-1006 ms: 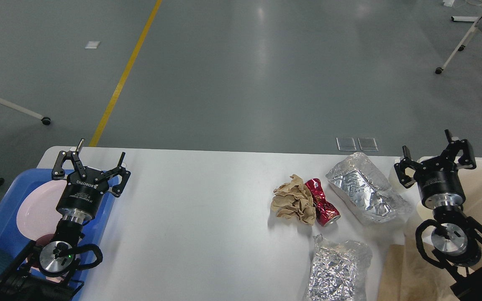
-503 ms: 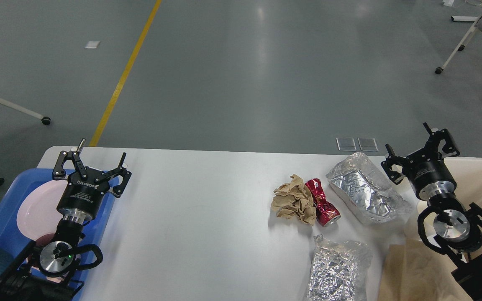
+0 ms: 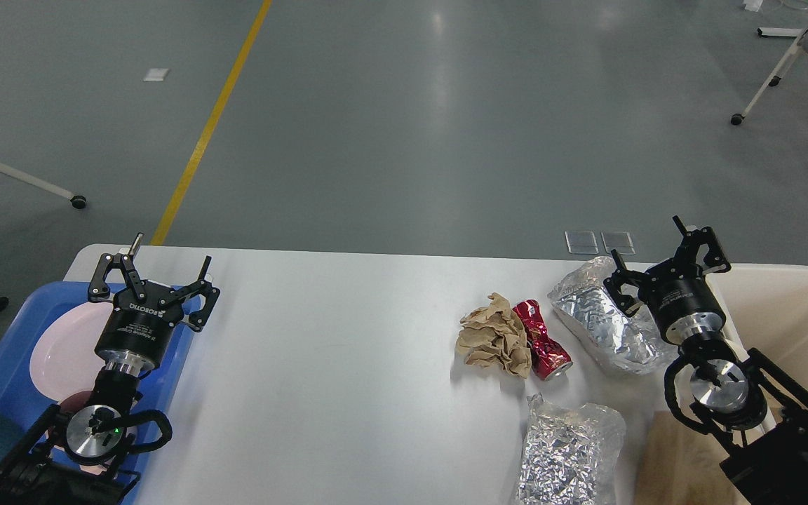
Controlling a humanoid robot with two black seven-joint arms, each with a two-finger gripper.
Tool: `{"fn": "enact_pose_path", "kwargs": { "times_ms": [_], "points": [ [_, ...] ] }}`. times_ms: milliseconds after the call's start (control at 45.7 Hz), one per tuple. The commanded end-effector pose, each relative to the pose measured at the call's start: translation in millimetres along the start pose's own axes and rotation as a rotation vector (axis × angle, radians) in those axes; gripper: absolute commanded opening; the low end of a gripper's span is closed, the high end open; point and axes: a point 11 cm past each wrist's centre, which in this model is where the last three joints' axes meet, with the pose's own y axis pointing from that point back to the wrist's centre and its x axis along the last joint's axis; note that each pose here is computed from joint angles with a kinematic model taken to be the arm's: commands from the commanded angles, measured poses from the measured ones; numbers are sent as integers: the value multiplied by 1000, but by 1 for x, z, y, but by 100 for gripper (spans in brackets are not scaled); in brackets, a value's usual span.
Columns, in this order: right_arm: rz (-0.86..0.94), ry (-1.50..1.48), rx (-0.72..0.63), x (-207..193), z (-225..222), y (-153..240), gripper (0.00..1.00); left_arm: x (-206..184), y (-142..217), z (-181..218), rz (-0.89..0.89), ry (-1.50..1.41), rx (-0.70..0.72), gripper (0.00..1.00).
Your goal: Tidy desktop
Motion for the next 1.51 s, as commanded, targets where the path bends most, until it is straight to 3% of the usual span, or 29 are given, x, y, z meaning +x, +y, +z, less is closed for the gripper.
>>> {"fn": "enact_pose_path", "kwargs": {
  "times_ms": [0,743,1071,1224,1487],
  "points": [
    [16,14,-13,9,2,5,100,0,0,0,1,0,0,96],
    [-91,60,7,-7,-25,0,100,0,0,0,1,0,0,97],
    [-226,444,-213,-31,-27,-13,100,0,0,0,1,0,0,96],
    [-258,785,-325,-35,-66,-20,100,0,0,0,1,0,0,96],
    [-288,1261,-588,-35,-95,-18,100,0,0,-1,1,1,2,96]
  ]
}}
